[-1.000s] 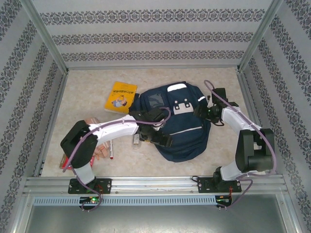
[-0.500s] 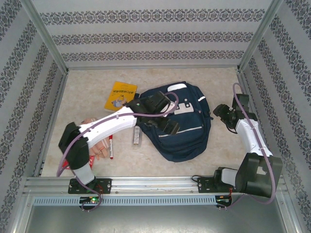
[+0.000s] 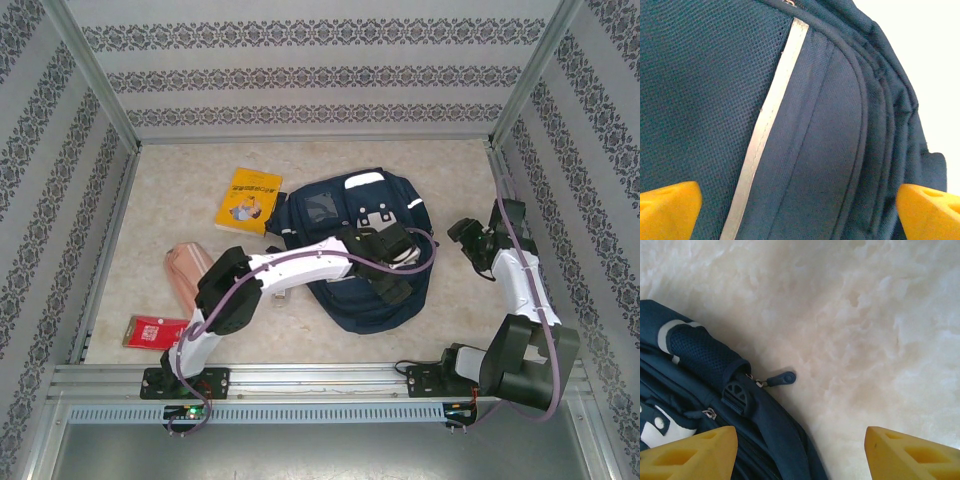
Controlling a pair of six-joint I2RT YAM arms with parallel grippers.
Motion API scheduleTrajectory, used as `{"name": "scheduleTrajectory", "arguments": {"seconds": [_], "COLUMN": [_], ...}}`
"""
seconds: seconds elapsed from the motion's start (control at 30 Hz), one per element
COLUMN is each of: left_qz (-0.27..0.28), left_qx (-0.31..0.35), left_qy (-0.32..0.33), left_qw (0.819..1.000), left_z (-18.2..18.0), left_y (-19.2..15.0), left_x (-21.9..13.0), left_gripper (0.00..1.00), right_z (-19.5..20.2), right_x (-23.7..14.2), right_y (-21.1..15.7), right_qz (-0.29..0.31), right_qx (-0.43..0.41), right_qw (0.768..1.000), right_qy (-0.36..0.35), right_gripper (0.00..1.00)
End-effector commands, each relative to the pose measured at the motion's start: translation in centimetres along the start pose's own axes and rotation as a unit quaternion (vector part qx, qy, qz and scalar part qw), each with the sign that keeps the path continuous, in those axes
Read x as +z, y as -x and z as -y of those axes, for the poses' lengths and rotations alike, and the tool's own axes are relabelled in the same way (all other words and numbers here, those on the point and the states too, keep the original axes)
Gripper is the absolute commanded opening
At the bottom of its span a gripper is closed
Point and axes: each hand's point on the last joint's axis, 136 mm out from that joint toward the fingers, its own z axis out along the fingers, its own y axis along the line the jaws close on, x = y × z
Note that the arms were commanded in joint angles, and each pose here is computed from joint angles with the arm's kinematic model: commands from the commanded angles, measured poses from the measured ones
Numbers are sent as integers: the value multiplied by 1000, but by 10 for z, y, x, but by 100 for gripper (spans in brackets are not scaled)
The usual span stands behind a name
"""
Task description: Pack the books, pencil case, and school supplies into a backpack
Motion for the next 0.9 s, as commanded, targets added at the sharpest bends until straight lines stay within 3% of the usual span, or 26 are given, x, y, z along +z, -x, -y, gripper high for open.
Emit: {"name": "scheduleTrajectory", "arguments": {"seconds": [0.0,0.1,0.2,0.33,0.53,0.63,0.7,0.77,0.87], "left_qz": [-28,-43,-48,-54,-43,-26,-4,36,92], "left_qx": [49,76,117,190,280,320,341,357,356], "left_qy": [55,72,62,28,67,59,14,-28,-35], "left_qw": [997,994,990,980,957,945,940,933,929], "left_z": [-15,-19,-15,-6,-28,-37,-36,-38,-49], "left_y": [-8,-12,-12,-17,-3,6,10,17,30], "left_x": [10,22,28,27,6,-13,-31,-52,-75], "left_gripper": [97,79,47,41,5,0,0,0,0], "right_z": [-1,-1,-3,-1,9,17,23,29,29], "right_x": [-1,0,1,3,11,19,26,31,34], "right_y": [-5,-7,-10,-14,-19,-25,-30,-35,-41], "right_qz": [-5,-9,-20,-37,-56,-73,-85,-101,-132], "right_qx": [14,13,18,19,22,21,31,58,109], "right_qw": [1000,1000,999,998,998,997,996,993,985], "right_qy": [16,19,33,43,33,20,12,1,3], "right_gripper": [68,67,66,65,64,65,65,65,64]}}
